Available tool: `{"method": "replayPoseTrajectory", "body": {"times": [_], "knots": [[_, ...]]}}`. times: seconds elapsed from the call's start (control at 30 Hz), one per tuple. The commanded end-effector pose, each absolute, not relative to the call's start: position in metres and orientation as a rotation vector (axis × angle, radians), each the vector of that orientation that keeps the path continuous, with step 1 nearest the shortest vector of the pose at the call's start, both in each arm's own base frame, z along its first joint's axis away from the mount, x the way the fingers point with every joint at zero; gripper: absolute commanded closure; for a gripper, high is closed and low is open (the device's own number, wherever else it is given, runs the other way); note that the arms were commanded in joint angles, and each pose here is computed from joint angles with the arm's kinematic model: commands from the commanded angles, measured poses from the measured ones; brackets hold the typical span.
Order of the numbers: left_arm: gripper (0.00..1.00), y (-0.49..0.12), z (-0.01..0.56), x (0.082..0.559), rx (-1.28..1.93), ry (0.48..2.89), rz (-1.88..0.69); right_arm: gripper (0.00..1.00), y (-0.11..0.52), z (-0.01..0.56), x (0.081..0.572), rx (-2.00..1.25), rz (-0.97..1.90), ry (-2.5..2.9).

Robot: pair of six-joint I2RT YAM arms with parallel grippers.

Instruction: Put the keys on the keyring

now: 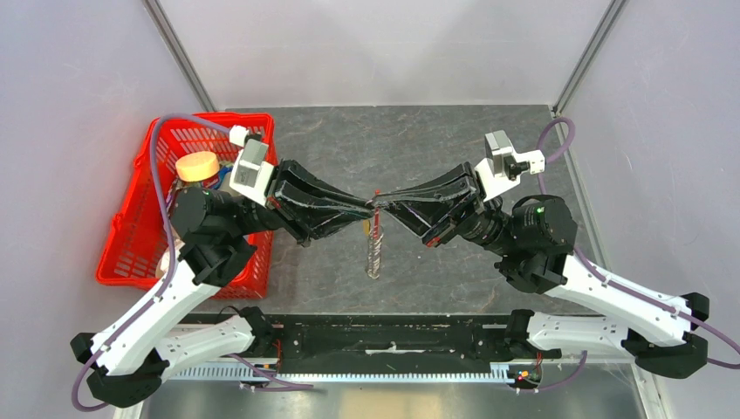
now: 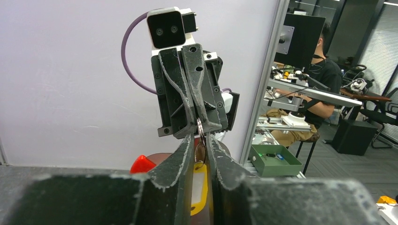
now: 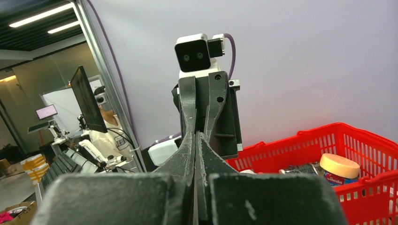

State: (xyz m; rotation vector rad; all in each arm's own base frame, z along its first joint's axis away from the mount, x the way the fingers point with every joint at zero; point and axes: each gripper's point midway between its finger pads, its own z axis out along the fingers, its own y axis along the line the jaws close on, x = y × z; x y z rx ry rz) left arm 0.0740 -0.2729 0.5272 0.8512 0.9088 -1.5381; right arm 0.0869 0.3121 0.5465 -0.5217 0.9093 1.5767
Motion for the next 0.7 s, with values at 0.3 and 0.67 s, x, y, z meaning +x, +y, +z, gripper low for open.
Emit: {"method": "replayPoseTrajectory", "body": {"times": [0.3, 0.67], "knots": [[0.98, -0.262, 0.544, 0.064, 0.842, 0.876, -1.545, 1.0, 0.294, 0.576, 0.076, -0.536, 1.561, 0.818], [0.98, -0.264, 0.526, 0.057, 0.93, 0.982, -1.548, 0.42, 0.267, 0.547, 0.07, -0.682, 1.397, 1.061]]}}
